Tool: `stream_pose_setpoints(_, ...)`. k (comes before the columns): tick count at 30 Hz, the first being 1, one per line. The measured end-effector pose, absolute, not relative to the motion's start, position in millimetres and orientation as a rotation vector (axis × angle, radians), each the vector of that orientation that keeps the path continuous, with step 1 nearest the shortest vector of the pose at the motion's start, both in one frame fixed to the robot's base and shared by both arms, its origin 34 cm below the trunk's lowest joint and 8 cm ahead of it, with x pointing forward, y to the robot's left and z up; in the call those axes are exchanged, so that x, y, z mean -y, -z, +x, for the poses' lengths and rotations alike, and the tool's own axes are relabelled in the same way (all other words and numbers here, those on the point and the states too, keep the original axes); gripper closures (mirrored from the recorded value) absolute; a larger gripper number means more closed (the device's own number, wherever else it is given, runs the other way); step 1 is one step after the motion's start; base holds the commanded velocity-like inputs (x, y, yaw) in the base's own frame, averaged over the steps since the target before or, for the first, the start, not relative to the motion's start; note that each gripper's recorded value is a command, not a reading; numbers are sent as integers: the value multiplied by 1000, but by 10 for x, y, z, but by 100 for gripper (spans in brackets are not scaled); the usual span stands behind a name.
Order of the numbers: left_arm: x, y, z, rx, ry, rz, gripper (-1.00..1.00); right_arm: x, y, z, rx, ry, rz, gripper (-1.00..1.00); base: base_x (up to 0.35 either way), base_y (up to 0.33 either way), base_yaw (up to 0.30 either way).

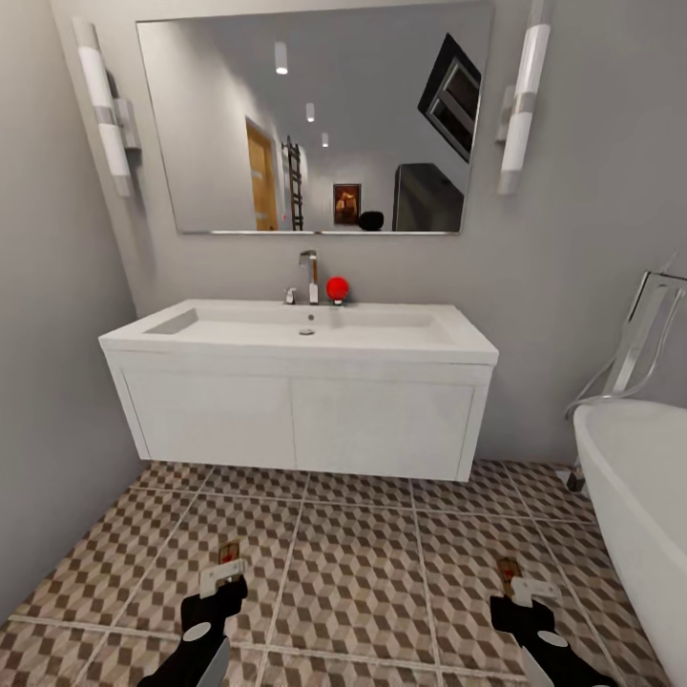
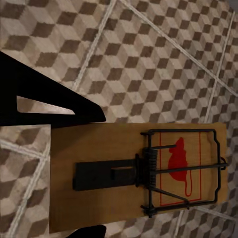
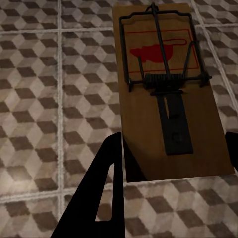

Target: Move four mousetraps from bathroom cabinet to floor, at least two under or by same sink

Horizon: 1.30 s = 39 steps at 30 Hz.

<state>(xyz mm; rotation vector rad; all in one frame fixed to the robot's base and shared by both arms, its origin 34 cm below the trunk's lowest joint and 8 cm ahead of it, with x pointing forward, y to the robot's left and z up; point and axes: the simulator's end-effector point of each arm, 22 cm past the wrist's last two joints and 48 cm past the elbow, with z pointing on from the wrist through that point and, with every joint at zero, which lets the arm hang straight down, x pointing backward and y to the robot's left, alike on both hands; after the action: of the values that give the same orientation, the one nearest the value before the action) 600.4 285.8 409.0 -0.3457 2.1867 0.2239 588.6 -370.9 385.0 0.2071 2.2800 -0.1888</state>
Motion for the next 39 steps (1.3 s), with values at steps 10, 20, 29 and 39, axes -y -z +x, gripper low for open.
stream_pose_setpoints(10,-2873,-3870,5946,-2186,-231,-349,100,3709,-3630,5834,-2280,189,207,100,0,0,0)
stream_pose_setpoints(20,-2873,-3648,5891,-2185,-231,-349,100,3709,-3408,5778,-2279,189,206,100,0,0,0)
stream_pose_setpoints(29,-2874,-3446,5837,-2185,-231,-350,100,3709,-3207,5725,-2279,189,206,100,0,0,0)
stream_pose_setpoints(39,-2876,-3224,5769,-2201,-235,-350,100,3709,-2988,5656,-2295,191,205,100,0,0,0)
